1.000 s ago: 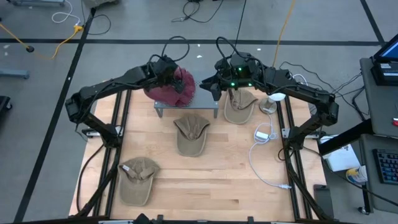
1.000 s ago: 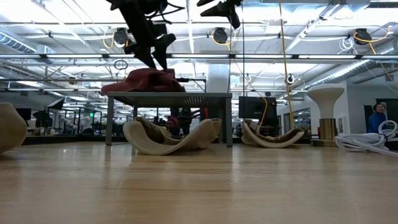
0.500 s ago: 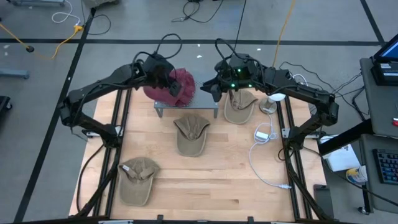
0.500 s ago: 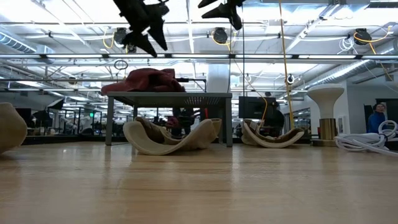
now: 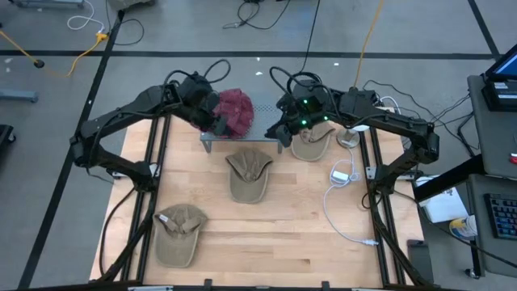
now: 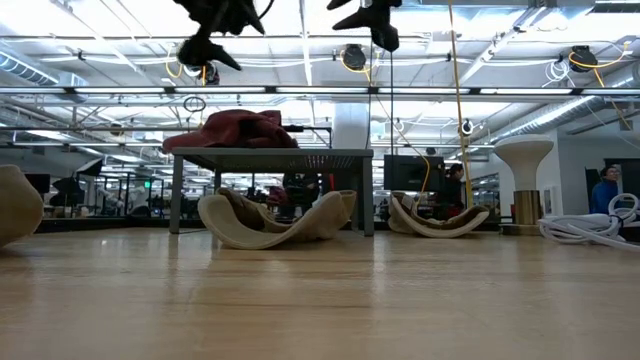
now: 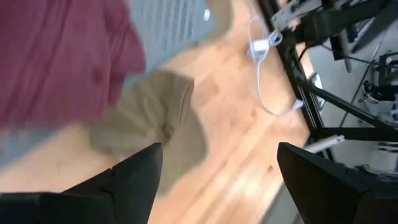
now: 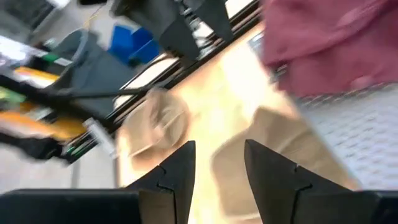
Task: Pick & Place hat
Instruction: Put the light brown cap on the shelf
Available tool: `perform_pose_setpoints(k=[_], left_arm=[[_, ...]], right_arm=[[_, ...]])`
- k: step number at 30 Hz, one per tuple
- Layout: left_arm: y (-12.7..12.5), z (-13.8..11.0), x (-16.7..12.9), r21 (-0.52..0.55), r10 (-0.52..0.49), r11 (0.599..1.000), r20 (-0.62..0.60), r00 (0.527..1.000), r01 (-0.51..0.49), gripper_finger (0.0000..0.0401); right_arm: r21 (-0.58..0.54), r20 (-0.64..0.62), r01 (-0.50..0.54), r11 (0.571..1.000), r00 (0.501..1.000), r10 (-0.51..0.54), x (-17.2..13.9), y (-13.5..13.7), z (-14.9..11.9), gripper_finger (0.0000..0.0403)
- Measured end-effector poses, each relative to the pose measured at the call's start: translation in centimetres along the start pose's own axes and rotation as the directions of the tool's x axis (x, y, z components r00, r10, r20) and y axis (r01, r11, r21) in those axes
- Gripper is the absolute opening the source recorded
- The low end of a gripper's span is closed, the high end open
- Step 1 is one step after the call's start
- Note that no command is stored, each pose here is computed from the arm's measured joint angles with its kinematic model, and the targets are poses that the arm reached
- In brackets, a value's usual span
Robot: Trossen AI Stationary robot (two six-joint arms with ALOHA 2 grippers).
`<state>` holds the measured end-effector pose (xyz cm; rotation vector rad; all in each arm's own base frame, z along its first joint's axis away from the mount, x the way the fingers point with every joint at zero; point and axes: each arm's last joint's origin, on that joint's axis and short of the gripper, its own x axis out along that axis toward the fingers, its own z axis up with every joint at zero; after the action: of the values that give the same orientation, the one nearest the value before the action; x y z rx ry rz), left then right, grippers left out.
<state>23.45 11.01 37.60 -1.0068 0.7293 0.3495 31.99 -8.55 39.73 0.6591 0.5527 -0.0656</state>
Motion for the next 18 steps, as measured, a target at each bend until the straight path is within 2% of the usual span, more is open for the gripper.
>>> perform_pose_setpoints(k=[3,8,18], left_arm=[[-0.3,-1.0,0.1,-0.068,0.034,0.997,-0.054,0.998,-0.038,0.0324],[-0.5,-3.0,0.6,-0.154,0.172,0.97,-0.129,0.977,-0.191,0.0324],[-2.0,-6.4,1.5,-0.248,0.351,0.892,-0.147,0.925,-0.378,0.0324]], right_arm=[[-0.008,-0.026,-0.055,0.998,0.998,0.054,0.1,0.5,-0.2,0.013],[-0.058,-0.052,-0.083,0.995,0.995,0.08,0.4,1.3,-0.7,0.013],[-0.151,-0.151,-0.116,0.982,0.984,0.093,1.1,3.1,-2.6,0.013]])
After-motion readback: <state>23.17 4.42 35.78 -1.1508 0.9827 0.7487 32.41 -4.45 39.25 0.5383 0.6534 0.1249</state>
